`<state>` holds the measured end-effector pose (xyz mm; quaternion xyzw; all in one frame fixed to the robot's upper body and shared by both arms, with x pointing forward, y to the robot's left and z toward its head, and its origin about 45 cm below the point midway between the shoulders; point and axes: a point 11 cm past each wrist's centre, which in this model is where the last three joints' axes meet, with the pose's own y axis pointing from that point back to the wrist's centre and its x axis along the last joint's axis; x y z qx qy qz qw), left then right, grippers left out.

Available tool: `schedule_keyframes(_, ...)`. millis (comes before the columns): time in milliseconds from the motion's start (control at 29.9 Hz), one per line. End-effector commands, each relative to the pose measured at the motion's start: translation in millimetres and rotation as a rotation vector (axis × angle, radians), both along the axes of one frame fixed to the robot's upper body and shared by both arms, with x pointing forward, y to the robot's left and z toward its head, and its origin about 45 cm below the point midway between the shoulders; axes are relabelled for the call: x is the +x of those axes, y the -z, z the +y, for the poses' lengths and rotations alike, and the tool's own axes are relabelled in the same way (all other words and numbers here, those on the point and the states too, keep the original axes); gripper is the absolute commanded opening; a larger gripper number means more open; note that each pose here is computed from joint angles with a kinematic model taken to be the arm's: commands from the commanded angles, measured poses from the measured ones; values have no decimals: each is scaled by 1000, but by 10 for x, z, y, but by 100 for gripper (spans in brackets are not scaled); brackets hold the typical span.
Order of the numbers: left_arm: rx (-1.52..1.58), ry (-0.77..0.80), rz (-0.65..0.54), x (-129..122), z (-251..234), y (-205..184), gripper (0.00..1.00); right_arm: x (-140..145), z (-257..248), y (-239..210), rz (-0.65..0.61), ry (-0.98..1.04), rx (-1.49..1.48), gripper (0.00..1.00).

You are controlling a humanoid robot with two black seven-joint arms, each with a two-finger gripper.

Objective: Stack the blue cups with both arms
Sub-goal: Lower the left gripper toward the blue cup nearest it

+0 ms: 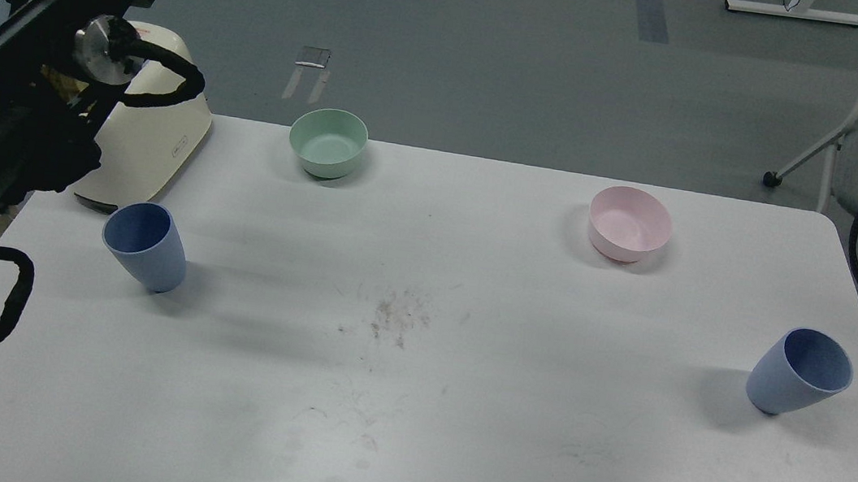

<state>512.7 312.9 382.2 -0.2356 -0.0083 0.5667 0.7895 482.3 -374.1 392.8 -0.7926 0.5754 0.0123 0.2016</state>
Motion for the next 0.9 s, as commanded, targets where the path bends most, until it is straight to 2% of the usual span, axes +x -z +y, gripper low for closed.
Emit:
schedule_keyframes(0,-2,3,11,-11,-14,74,98,-62,-54,48,7,4,-14,100)
schedule_keyframes(535,24,16,34,-53,16,220,98,-116,-207,76,2,31,41,100)
schedule_keyframes(669,84,43,34,-171,34,302,98,-157,-300,138,15,50,30,100)
schedule_keyframes(869,445,107,-59,-539,123,299,97,-200,-340,268,36,59,31,100)
